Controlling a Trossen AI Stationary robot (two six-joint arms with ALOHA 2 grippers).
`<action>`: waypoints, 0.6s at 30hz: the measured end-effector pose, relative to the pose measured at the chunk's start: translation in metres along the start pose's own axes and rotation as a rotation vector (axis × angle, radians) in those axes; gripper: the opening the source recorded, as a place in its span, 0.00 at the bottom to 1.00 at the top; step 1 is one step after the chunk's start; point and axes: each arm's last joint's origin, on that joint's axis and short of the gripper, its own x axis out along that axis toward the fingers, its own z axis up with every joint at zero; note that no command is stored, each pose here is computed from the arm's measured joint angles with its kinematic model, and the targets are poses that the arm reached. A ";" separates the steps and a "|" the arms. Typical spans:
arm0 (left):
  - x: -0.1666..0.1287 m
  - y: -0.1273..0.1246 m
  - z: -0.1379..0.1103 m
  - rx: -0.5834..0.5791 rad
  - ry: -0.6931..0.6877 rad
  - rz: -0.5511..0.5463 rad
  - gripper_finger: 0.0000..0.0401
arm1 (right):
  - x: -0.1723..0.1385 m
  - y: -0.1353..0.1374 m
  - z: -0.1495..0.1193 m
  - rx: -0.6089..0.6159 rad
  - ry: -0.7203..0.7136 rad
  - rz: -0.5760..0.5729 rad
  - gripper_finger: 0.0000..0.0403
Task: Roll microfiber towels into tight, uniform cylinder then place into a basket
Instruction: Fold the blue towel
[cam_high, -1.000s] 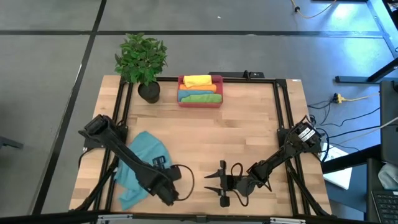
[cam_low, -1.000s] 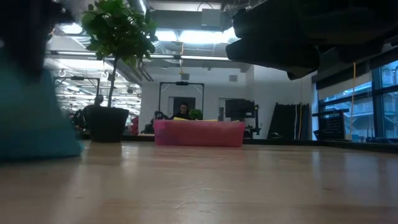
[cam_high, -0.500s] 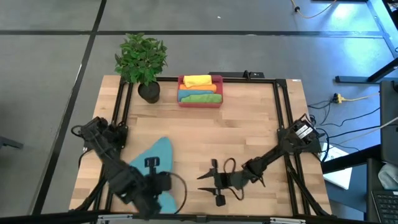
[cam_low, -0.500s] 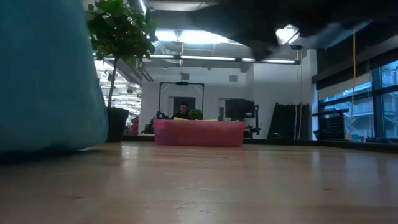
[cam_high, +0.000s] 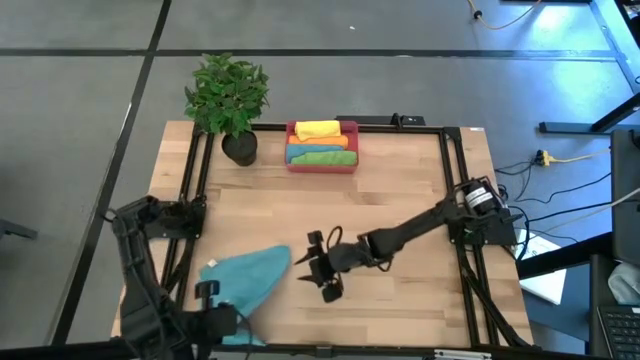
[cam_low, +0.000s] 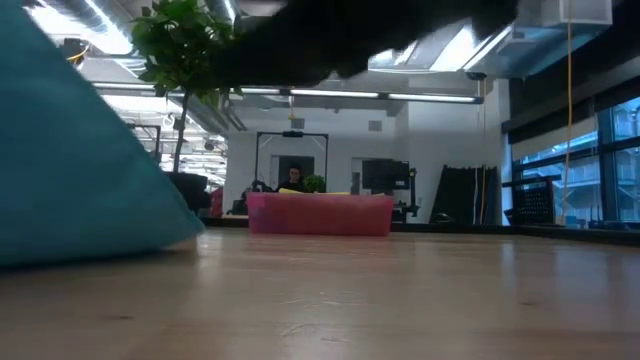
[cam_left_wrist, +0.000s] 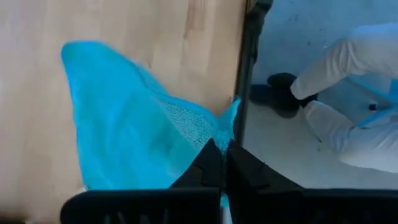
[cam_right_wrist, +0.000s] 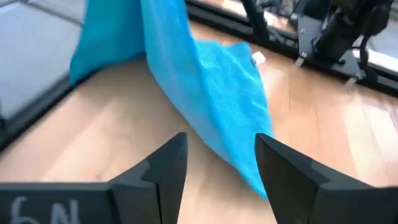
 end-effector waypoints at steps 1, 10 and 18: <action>-0.001 -0.002 -0.004 -0.011 -0.001 0.000 0.00 | 0.001 -0.006 -0.003 -0.012 0.014 0.009 0.47; 0.001 -0.005 -0.025 -0.063 0.016 0.027 0.00 | 0.023 -0.023 -0.036 -0.268 0.066 0.134 0.47; 0.001 -0.006 -0.025 -0.071 0.017 0.027 0.00 | 0.043 -0.019 -0.068 -0.450 0.157 0.061 0.47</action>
